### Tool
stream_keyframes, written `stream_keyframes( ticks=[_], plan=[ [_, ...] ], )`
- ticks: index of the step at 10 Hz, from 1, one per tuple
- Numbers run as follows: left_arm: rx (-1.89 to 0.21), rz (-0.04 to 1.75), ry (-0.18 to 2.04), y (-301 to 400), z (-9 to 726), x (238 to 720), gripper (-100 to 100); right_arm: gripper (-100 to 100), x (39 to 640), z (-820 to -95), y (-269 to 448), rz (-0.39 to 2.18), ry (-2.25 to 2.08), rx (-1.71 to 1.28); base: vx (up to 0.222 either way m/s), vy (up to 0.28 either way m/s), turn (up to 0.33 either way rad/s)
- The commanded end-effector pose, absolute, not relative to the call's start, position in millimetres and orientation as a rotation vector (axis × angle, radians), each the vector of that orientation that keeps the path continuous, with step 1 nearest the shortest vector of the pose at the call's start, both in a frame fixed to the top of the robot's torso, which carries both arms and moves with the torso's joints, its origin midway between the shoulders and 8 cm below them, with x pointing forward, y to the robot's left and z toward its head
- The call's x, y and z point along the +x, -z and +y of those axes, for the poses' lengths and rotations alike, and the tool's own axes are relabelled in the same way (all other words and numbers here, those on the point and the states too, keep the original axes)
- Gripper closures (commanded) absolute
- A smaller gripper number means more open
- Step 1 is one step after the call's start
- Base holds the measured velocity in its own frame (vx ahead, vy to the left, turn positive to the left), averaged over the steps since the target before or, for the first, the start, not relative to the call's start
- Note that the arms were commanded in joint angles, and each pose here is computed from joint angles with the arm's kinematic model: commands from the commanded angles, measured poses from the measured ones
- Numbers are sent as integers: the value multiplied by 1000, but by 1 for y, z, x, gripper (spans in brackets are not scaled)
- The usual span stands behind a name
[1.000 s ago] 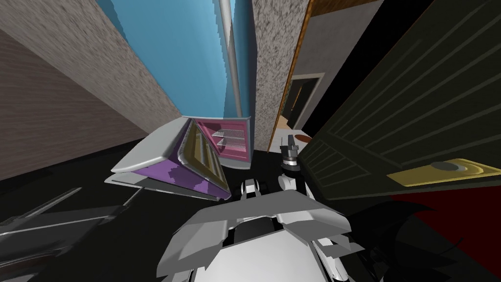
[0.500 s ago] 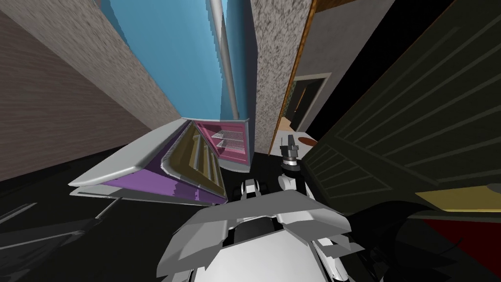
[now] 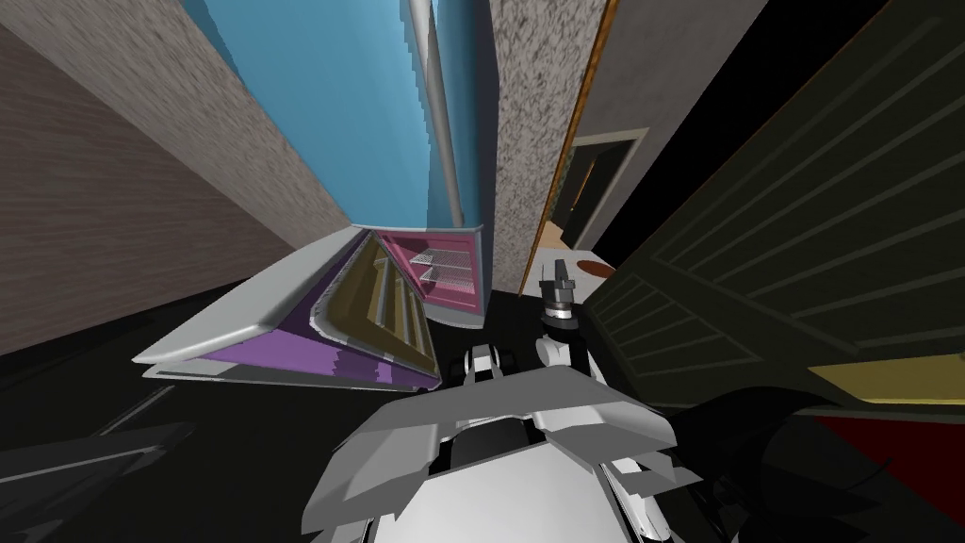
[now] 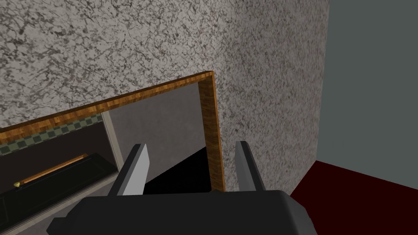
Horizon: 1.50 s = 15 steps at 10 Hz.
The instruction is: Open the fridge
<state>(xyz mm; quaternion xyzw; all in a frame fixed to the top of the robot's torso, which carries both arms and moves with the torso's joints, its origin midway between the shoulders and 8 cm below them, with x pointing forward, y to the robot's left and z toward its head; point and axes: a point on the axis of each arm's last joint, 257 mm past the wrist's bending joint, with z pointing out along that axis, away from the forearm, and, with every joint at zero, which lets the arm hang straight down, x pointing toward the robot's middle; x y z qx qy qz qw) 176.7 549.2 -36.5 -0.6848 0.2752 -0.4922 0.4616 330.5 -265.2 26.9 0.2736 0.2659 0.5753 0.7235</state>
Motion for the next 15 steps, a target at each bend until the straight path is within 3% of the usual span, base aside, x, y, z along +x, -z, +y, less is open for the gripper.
stream_keyframes(
  ticks=[1, 8, 9, 15],
  plan=[
    [-1668, 716, 1247, 32, 536, 187, 100, 0, 330, -265, -27, 587, -1270, 604, -80, 285, -50],
    [-1650, 795, 1309, 29, 512, 203, 100, 0, 331, -265, -27, 587, -1270, 604, -101, 258, -42],
    [-1615, 817, 1325, 23, 506, 209, -100, 0, 331, -265, -27, 587, -1270, 604, 85, -23, -90],
    [-1655, 654, 1194, 26, 569, 194, -100, 0, 331, -265, -27, 587, -1270, 604, -92, -21, -242]
  ],
)
